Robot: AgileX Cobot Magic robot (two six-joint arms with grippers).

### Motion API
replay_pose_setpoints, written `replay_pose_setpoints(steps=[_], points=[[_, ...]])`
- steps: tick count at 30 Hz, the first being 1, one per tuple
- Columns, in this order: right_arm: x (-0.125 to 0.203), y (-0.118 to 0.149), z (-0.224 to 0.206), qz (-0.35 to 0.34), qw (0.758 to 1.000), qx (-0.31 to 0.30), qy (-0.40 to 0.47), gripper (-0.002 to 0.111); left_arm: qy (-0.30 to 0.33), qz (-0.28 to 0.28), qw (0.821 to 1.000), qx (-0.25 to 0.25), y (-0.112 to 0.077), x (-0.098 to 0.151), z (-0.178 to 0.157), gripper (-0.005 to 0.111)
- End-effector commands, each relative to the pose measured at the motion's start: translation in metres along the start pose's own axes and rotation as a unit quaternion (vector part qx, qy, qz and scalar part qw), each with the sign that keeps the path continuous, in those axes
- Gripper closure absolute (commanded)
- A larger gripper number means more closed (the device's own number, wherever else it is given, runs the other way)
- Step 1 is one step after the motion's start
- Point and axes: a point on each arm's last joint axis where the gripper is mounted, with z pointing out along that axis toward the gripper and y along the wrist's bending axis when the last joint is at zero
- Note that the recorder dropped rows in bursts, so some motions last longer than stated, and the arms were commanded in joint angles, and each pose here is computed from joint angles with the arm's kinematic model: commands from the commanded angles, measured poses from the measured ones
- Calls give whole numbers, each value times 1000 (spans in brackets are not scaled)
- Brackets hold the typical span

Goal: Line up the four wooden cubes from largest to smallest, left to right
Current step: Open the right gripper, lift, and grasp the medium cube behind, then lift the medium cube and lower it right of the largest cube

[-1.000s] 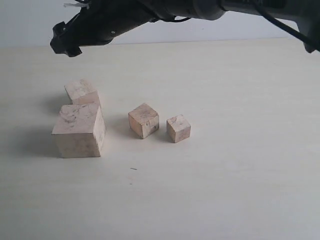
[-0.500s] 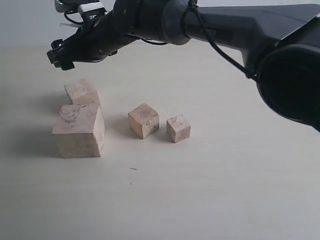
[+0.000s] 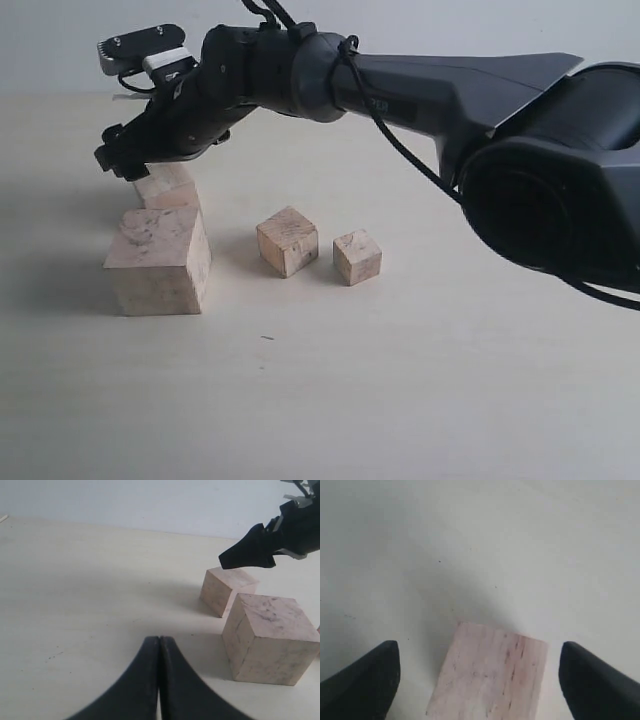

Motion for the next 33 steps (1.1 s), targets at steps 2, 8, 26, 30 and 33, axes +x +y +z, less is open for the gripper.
replay_pose_setpoints(steps=[2, 8, 26, 30, 33], points=[[9, -1, 10, 0, 1000, 3, 12, 28, -6, 0, 1000, 3, 0, -1, 0, 107], [17, -2, 19, 5, 1000, 2, 25, 28, -6, 0, 1000, 3, 0, -1, 0, 107], [-13, 3, -25, -41, 999, 25, 23, 108, -6, -1, 1000, 3, 0, -1, 0, 107], [-46, 1, -71, -76, 995, 56, -28, 108, -6, -1, 1000, 3, 0, -1, 0, 107], [-64, -3, -106, -84, 993, 65, -51, 108, -6, 1, 1000, 3, 0, -1, 0, 107]])
